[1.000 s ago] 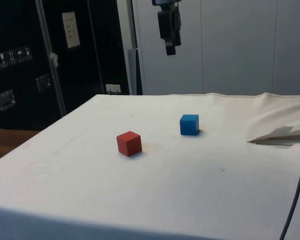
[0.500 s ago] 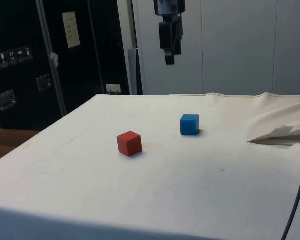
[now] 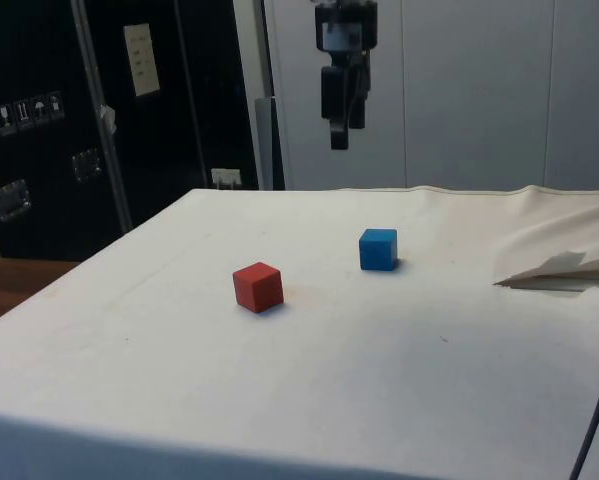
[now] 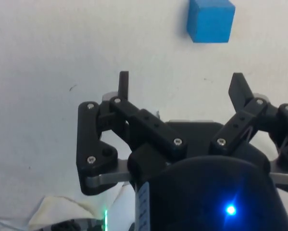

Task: Stack the two cubes.

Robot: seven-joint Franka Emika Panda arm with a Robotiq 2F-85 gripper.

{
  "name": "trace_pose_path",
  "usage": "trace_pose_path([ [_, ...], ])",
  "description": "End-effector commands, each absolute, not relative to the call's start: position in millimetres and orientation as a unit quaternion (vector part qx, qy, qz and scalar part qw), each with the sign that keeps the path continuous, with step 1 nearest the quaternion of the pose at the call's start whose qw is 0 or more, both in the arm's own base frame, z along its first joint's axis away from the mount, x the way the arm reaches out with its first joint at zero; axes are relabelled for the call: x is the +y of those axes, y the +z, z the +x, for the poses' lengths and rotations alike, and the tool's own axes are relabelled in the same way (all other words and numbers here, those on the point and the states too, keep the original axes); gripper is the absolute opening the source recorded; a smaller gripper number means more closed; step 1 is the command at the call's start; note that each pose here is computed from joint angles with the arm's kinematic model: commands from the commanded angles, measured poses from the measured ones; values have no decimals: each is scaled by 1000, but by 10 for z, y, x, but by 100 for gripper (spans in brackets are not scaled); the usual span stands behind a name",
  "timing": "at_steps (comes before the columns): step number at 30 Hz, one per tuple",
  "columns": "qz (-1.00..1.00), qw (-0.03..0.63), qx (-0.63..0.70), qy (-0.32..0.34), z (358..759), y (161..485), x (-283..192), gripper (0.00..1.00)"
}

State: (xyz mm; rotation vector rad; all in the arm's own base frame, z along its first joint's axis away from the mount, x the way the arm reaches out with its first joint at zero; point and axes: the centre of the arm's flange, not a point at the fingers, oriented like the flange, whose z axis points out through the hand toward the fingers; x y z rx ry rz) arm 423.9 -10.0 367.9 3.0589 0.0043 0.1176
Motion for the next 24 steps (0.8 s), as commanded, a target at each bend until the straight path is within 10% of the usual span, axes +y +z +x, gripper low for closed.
trace_pose_path([
  [1, 998, 39, 1, 42, 4228, 3652, -99, 100],
  [24, 999, 19, -1, 49, 3939, 3207, -416, 100],
])
